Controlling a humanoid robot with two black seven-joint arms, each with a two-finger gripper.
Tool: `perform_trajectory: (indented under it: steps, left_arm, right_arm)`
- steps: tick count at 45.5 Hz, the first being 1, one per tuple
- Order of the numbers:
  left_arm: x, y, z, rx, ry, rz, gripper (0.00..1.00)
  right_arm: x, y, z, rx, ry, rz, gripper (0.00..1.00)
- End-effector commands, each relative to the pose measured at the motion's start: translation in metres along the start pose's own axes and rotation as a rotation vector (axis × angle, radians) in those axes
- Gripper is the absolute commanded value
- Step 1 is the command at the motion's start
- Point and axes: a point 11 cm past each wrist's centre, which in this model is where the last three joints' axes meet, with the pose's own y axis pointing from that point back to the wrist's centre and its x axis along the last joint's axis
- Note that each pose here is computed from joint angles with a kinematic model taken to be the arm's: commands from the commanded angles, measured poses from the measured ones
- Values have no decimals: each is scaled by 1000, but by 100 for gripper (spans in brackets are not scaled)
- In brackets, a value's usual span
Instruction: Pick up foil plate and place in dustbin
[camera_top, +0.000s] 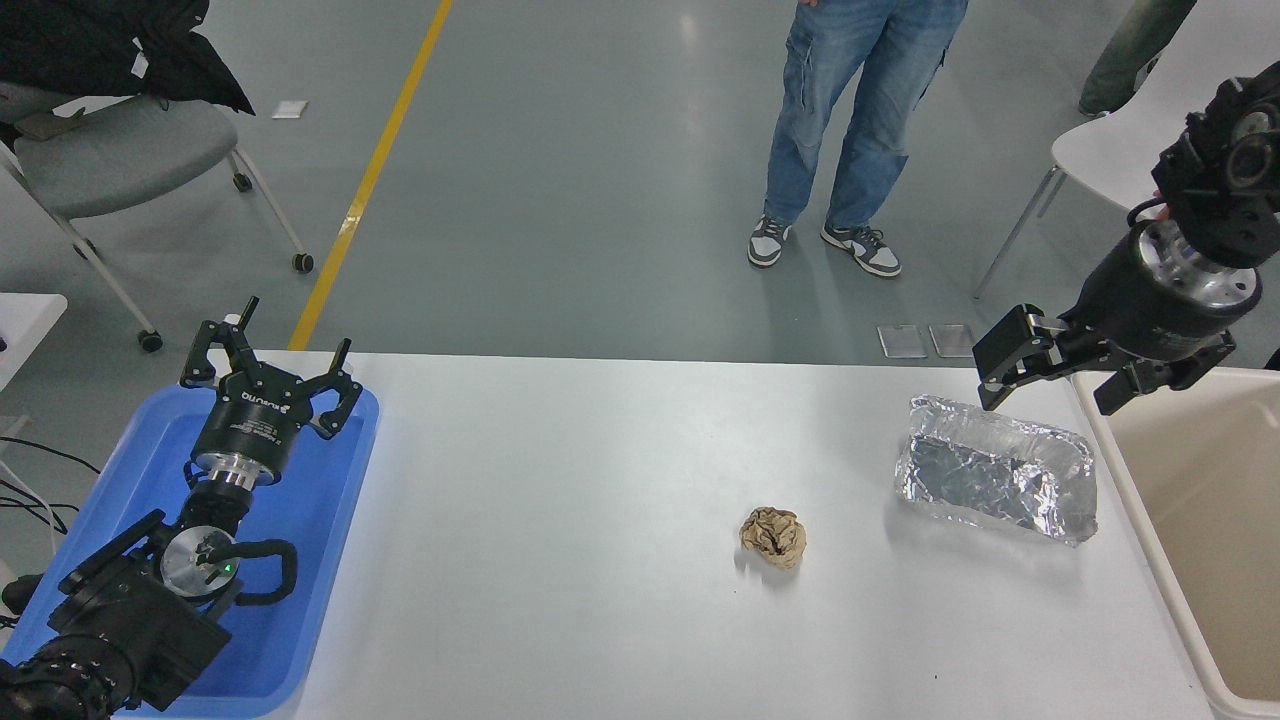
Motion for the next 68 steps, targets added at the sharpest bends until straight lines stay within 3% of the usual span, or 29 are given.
perform_trajectory:
  steps: [1, 55, 68]
  left_arm:
    - [0, 0, 0, 0, 0, 1, 100]
    - [0, 0, 0, -1, 0, -1, 100]
    - [0, 0, 0, -1, 0, -1, 100]
  right_arm:
    - [0, 0, 0, 0, -1, -1, 100]
    - [2, -3, 6, -17, -8, -1, 100]
    - [21, -1, 28, -47, -70, 59, 100]
